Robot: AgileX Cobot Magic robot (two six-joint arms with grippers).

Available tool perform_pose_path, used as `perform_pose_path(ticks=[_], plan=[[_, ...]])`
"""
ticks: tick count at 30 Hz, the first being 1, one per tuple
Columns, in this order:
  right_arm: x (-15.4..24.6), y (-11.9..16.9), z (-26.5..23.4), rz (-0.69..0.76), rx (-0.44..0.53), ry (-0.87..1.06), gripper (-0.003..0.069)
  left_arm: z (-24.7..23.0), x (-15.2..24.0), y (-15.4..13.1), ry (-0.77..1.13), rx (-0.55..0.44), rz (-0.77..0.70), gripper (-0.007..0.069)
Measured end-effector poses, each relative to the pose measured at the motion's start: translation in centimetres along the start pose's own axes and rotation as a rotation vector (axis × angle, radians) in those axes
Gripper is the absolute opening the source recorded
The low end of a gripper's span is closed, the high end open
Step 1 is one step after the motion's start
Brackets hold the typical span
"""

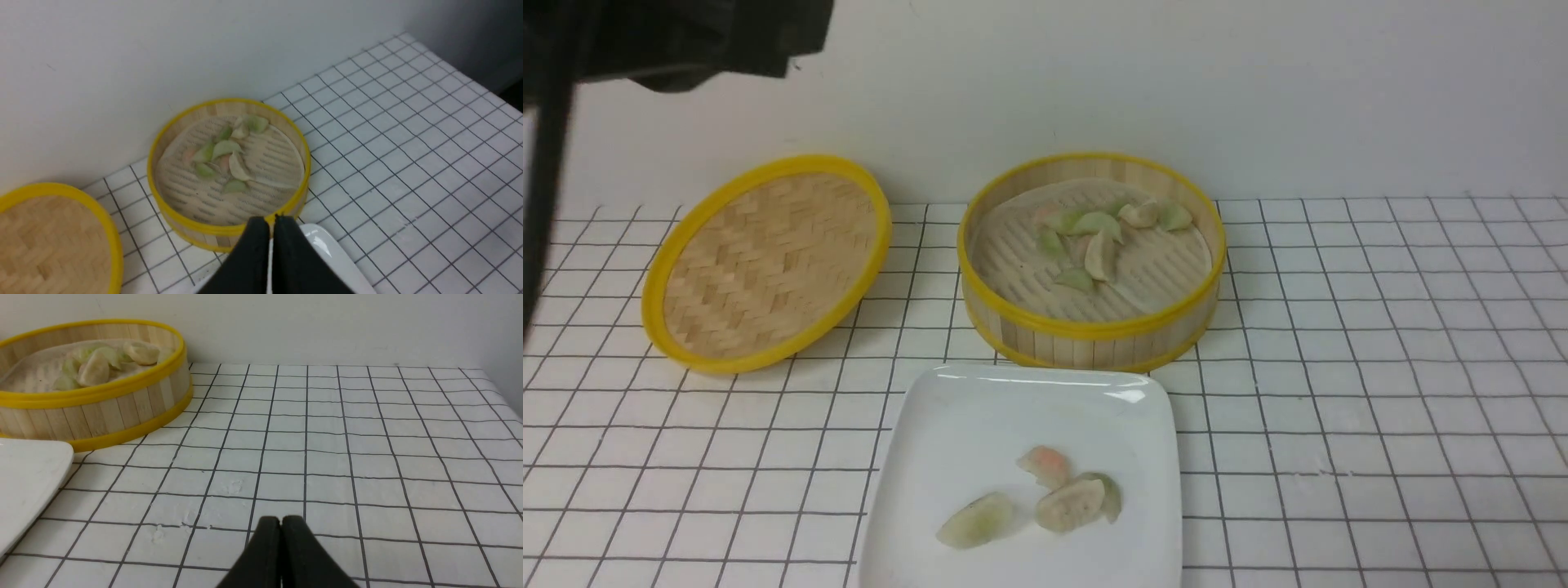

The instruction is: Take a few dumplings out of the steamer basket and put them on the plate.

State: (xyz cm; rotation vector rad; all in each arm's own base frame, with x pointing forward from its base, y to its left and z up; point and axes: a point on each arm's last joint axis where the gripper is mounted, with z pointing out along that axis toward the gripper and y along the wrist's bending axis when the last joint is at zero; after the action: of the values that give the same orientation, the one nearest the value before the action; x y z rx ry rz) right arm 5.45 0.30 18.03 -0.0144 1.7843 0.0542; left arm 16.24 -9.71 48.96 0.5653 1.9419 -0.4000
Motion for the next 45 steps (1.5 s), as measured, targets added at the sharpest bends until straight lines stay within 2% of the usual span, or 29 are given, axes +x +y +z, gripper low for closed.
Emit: perform_pose_path(ticks=[8, 14, 17, 18, 20, 27, 30, 35, 45], plan=[[0.0, 0.0, 0.0, 0.0, 0.0, 0.0, -0.001, -7.4, 0.8, 0.1, -0.157, -0.09, 0.07, -0.0006], [0.0, 0.0, 0.0, 0.0, 0.0, 0.0, -0.001, -10.4, 5.1, 0.2, -0.242, -0.147, 0.089, -0.0006], [0.0, 0.0, 0.0, 0.0, 0.0, 0.0, -0.001, -10.2, 11.8, 0.5, -0.323, -0.247, 0.069, -0.0006], [0.0, 0.0, 0.0, 0.0, 0.0, 0.0, -0.001, -9.9, 12.6, 0.5, -0.332, -0.254, 0.069, -0.0006], [0.0, 0.0, 0.0, 0.0, 0.0, 0.0, -0.001, -8.2, 16.7, 1.0, -0.365, -0.329, 0.056, -0.0006], [0.0, 0.0, 0.0, 0.001, 0.0, 0.0, -0.001, -1.6, 30.8, 2.3, -0.242, -0.465, -0.007, -0.0006], [0.0, 0.0, 0.0, 0.001, 0.0, 0.0, -0.001, -0.1, 33.9, 2.6, -0.168, -0.491, -0.037, -0.0006], [0.0, 0.0, 0.0, 0.002, 0.0, 0.0, -0.001, 0.2, 34.9, 2.6, -0.106, -0.498, -0.073, -0.0006], [0.0, 0.0, 0.0, 0.003, 0.0, 0.0, -0.001, 0.2, 35.0, 2.6, -0.102, -0.496, -0.077, -0.0006]])
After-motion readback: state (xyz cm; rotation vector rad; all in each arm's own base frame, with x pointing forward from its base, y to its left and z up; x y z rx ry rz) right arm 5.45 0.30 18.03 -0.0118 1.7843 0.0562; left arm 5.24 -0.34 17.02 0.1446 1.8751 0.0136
